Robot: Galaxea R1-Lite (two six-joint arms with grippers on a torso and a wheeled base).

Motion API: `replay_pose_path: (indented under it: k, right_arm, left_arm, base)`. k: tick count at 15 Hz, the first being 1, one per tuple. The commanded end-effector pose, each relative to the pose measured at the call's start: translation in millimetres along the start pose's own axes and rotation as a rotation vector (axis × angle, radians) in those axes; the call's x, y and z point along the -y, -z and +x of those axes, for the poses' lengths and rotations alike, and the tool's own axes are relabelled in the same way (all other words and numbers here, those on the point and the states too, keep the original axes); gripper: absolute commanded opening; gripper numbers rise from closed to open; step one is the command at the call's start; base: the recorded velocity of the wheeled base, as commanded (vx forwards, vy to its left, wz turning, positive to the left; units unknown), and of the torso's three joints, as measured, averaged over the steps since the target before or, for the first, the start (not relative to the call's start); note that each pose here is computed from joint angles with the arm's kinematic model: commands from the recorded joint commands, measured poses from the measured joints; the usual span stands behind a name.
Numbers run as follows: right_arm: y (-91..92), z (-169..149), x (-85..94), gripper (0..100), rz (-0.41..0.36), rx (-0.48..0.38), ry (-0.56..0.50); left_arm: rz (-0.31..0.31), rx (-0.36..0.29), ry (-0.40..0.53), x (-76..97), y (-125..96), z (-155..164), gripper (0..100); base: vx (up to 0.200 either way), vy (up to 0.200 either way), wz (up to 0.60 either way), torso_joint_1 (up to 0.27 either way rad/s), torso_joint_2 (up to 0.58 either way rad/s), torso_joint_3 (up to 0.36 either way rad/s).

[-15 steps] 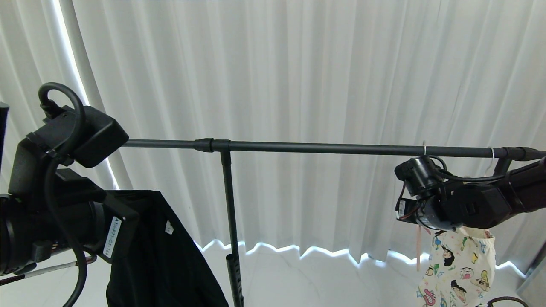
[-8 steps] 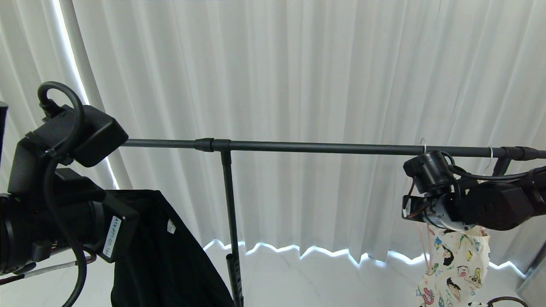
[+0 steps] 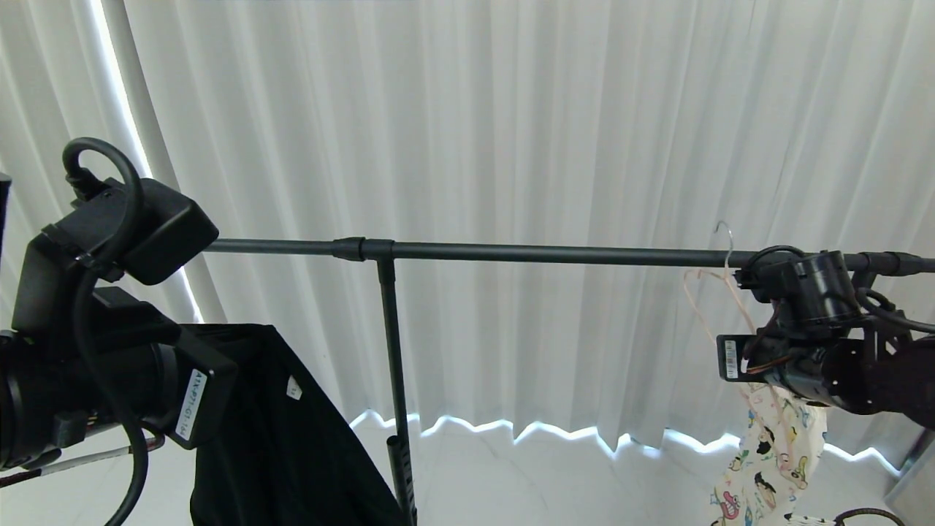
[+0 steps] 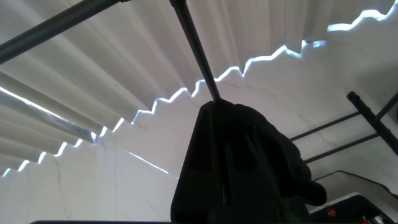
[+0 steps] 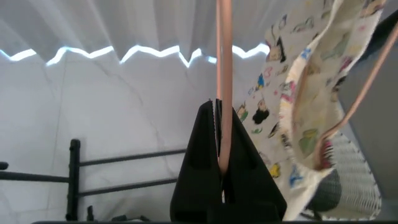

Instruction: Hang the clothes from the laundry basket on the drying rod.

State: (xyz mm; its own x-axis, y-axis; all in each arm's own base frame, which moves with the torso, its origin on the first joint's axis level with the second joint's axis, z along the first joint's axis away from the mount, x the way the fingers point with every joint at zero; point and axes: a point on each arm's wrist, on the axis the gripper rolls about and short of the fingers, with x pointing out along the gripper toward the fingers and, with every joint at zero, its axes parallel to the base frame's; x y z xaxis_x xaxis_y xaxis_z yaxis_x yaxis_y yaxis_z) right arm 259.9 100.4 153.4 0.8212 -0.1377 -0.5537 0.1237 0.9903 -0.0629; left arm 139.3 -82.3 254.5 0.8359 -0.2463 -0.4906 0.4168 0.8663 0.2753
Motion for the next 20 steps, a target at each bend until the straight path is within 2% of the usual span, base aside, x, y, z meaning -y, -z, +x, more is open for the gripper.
replay_pose_path:
  k: [1, 6, 8, 10, 14, 20]
  right_arm:
    - [-4.9, -8.6, 10.2, 0, 0.007, 0.026, -0.016]
    - [-12.9, -28.6, 38.1, 0, -0.046, 0.058, -0.131]
    - [-4.1, -41.6, 54.7, 0, -0.086, 0.039, -0.193]
    - [2.3, -50.6, 61.8, 0, -0.098, 0.033, -0.237]
    - [8.9, -59.1, 65.8, 0, -0.101, 0.034, -0.259]
    - [10.1, -67.2, 67.5, 0, -0.104, 0.053, -0.285]
  left_arm:
    - [0.000, 0.002, 0.000, -0.1, -0.1, -0.6, 0]
    - [0.000, -0.001, -0.001, -0.1, 0.3, 0.1, 0]
    - [0.000, -0.001, -0.001, -0.1, 0.3, 0.1, 0]
    - [0.000, -0.001, -0.001, -0.1, 0.3, 0.1, 0]
    - [0.003, -0.014, -0.041, -0.6, 0.5, 1.8, 0]
    - [0.004, -0.011, -0.041, -0.8, -0.3, 1.5, 0]
  base:
    - [0.000, 0.000, 0.00, 0.000, 0.00, 0.000]
    - [0.000, 0.000, 0.00, 0.000, 0.00, 0.000]
    - [0.000, 0.000, 0.00, 0.000, 0.00, 0.000]
    - [0.000, 0.000, 0.00, 0.000, 0.00, 0.000]
    - [-0.150, 0.000, 0.00, 0.005, 0.00, 0.001]
    - [-0.200, 0.000, 0.00, 0.002, 0.00, 0.006]
